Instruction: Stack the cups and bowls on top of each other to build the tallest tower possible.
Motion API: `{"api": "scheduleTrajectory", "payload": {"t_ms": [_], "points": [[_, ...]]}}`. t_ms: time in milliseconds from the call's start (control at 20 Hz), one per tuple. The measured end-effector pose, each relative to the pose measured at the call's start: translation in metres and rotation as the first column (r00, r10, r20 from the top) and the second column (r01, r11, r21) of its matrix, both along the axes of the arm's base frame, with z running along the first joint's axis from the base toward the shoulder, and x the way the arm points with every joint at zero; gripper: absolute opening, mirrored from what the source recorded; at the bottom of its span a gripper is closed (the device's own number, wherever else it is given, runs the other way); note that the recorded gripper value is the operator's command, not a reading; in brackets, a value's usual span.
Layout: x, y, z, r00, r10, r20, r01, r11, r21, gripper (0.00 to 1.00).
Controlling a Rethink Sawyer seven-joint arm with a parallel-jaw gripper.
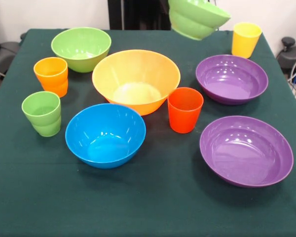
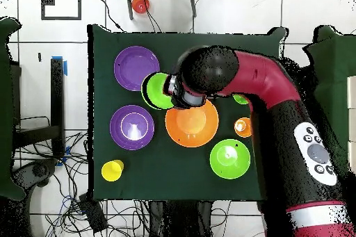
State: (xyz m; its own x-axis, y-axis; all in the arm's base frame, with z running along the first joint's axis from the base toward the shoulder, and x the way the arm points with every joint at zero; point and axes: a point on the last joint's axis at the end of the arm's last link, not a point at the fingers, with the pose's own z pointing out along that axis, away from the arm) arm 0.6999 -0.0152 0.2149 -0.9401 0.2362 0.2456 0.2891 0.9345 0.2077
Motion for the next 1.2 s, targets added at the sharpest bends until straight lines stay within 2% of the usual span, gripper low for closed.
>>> {"api": "scheduleTrajectory", "payload": {"t_ms": [200, 500, 850, 900, 1100, 1200], "points": [[0.023, 0.013, 0.027, 0.9991, 0.03, 0.029, -0.029, 0.9989, -0.038, 0.0], [0.029, 0.015, 0.038, 0.9981, 0.031, 0.053, -0.028, 0.9983, -0.051, 0.0], [0.026, -0.003, 0.024, 0.9971, -0.005, 0.076, 0.009, 0.9987, -0.05, 0.0], [0.024, -0.01, 0.015, 0.9952, -0.023, 0.095, 0.028, 0.9985, -0.047, 0.0], [0.02, -0.023, -0.001, 0.9917, -0.052, 0.117, 0.058, 0.9975, -0.042, 0.0], [0.017, -0.031, -0.013, 0.9915, -0.067, 0.112, 0.071, 0.9968, -0.036, 0.0]]}}
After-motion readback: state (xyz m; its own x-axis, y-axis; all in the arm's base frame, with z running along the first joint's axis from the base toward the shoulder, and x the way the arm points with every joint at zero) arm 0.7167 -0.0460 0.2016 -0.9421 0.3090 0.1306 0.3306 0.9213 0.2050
